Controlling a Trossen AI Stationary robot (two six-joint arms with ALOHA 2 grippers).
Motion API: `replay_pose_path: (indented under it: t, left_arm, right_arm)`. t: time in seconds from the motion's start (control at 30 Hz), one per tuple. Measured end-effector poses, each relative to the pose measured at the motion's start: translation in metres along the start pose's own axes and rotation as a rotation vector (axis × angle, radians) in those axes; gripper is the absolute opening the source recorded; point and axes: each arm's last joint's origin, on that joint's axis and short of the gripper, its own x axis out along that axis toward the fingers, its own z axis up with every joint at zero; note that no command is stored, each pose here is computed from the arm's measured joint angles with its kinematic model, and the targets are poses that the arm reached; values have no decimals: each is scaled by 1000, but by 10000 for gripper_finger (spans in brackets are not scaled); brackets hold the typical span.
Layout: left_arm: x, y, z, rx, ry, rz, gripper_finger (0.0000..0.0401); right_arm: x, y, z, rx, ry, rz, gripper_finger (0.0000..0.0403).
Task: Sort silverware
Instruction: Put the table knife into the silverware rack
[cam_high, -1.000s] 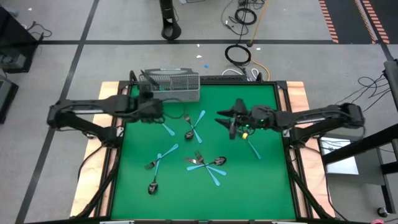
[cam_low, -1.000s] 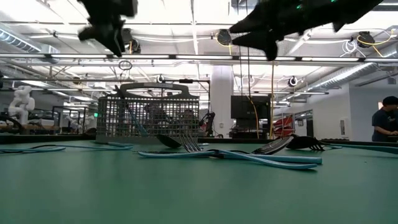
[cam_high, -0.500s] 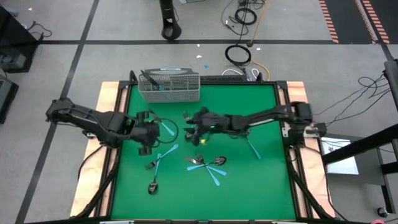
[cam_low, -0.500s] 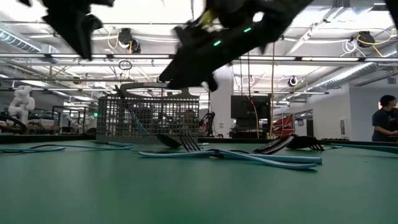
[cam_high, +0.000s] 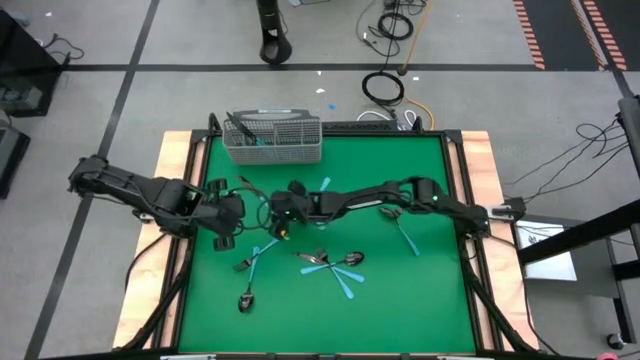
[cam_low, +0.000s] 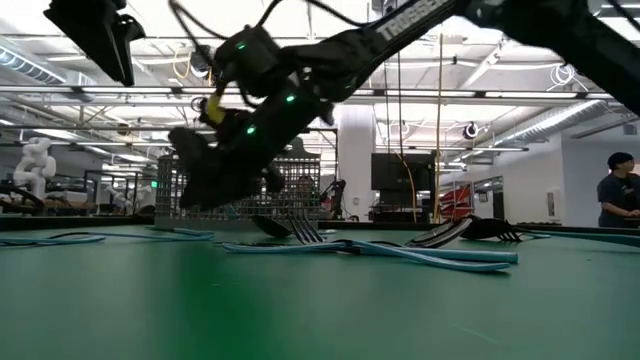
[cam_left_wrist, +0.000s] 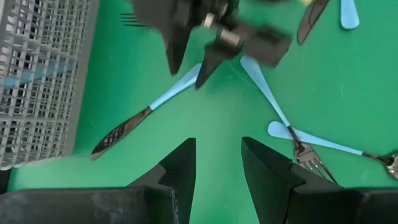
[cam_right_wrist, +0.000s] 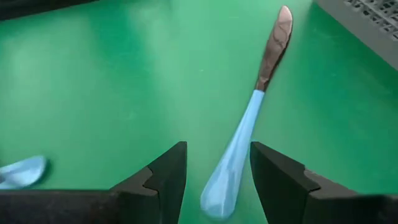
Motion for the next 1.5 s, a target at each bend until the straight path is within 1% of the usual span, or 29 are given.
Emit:
replay_pose_path:
  t: [0.13,0.3,0.47,0.63,0.73,0.77,0.9,1.0,1.13,1.3,1.4,1.5]
  left_arm:
    - [-3,1,0,-11,-31,-10,132]
    - [-3,1,0,-10,-31,-9,132]
    - [-3,2,0,-1,-35,0,132]
    - [-3,2,0,-1,-36,1,132]
    - [-3,2,0,0,-35,1,132]
    - [-3,2,0,10,-35,-1,132]
    - [0,0,1,28,-33,-11,132]
    - [15,-5,-2,48,-15,-12,132]
    - [45,-12,-11,56,9,-6,132]
    - [84,-17,-30,14,13,15,132]
    - [102,-17,-39,-9,-33,60,132]
    - [114,-15,-42,-69,-88,74,132]
  right_arm:
    - [17,2,-3,-3,37,-19,167]
    - [27,-1,-9,4,105,-88,154]
    - [28,-4,-17,5,175,-111,114]
    - [26,-6,-22,-15,239,-132,47]
    - [24,-7,-24,-49,266,-146,10]
    - [24,-7,-26,-54,278,-146,5]
    - [16,-7,-18,-72,280,-142,0]
    - [9,-8,-13,-91,291,-138,0]
    - [0,-9,-8,-103,314,-133,1]
    - [-6,-15,-7,-113,365,-148,1]
    - [-7,-16,-8,-115,383,-151,1]
    - [-7,-16,-8,-111,387,-137,1]
